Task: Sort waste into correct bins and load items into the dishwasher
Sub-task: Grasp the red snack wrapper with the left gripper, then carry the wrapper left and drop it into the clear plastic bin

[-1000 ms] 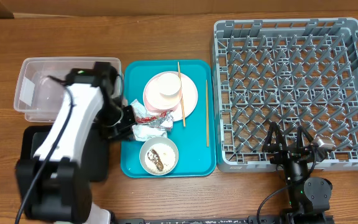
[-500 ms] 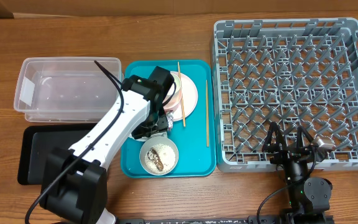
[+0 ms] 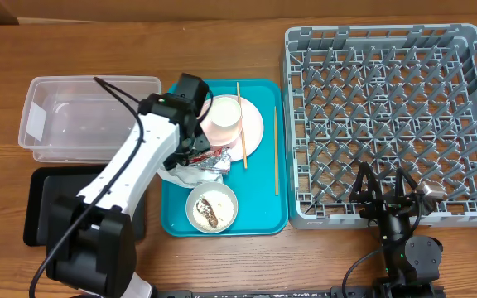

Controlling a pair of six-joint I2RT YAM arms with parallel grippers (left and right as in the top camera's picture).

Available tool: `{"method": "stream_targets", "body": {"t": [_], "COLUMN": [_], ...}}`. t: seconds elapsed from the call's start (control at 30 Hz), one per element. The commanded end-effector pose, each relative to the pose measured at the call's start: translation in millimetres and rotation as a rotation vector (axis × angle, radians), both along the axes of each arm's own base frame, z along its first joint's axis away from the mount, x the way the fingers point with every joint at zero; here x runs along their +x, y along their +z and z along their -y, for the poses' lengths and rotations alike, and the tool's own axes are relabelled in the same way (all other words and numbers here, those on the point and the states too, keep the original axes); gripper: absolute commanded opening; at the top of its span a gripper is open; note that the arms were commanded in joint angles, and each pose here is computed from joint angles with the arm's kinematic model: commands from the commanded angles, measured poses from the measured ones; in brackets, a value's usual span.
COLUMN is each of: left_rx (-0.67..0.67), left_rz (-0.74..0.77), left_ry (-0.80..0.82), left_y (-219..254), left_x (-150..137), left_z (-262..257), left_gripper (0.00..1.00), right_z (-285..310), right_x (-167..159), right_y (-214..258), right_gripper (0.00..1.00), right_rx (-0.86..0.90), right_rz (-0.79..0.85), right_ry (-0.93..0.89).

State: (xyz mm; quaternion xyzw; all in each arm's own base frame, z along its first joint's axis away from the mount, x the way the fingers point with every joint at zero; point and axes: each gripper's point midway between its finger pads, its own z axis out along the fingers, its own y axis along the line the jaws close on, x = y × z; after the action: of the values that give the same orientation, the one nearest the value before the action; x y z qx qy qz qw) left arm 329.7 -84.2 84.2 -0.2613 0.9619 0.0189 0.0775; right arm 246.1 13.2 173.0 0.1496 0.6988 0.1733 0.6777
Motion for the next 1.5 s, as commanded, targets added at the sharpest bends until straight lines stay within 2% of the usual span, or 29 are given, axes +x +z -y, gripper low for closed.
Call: {"method": "stream_targets", "body": {"t": [0.0,0.13,0.4,0.47,0.57,0.77,0.9,0.93,1.13,1.23,1.33,1.37,1.4,1.47], "left_rx": [-0.046,-0.094,-0.098,-0.103,-0.107,-0.095,-0.096,-0.094,-0.097,-0.120,-0.154,-0.161,-0.166,-0.156], "left_rz": [-0.001,0.017,0.011,0.022,0.031,0.038,0.036,0.037,0.080,0.079,0.070,0.068,0.065,0.052], "left_ry": [0.115,0.108,0.147,0.146,0.145,0.146,0.142,0.128,-0.048,-0.068,-0.203,-0.263,-0.320,-0.441], "left_y": [-8.1,-15.0,-32.7,-32.7,-32.3,-32.1,-32.2,-32.0,-8.5,11.1,22.7,24.0,24.0,22.6], "left_x": [-3.5,0.0,-6.6,-3.9,-1.8,-0.5,-0.8,-0.4,17.8,21.6,21.0,20.3,19.1,14.8], "left_z": [0.6,10.7,9.1,9.9,10.6,8.6,8.8,8.9,14.0,19.9,30.7,33.7,36.1,37.4], "left_gripper": [0.58,0.57,0.55,0.50,0.36,0.22,0.04,0.04,0.04,0.05,0.17,0.33,0.41,0.52], "right_z": [1.1,1.0,1.0,1.0,1.0,1.0,1.0,1.0,1.1,1.1,1.0,1.0,1.0,1.0], "right_x": [0.1,0.1,0.1,0.1,0.1,0.1,0.1,0.1,0.1,0.1,0.1,0.1,0.1,0.1], "right_y": [-1.8,-1.7,-1.8,-1.7,-1.8,-1.7,-1.8,-1.6,-1.8,-1.8,-1.8,-1.7,-1.7,-1.7], "right_gripper": [1.00,1.00,1.00,1.00,1.00,1.00,1.00,1.00,1.00,1.00,1.00,1.00,1.00,1.00], "right_rx": [0.000,0.000,0.000,0.000,0.000,0.000,0.000,0.000,0.000,0.000,0.000,0.000,0.000,0.000], "right_rz": [0.004,0.004,0.004,0.004,0.004,0.004,0.004,0.005,0.004,0.004,0.004,0.004,0.004,0.004], "right_ry": [-0.008,-0.007,-0.007,-0.007,-0.007,-0.007,-0.007,-0.007,-0.008,-0.008,-0.007,-0.007,-0.007,-0.007]}}
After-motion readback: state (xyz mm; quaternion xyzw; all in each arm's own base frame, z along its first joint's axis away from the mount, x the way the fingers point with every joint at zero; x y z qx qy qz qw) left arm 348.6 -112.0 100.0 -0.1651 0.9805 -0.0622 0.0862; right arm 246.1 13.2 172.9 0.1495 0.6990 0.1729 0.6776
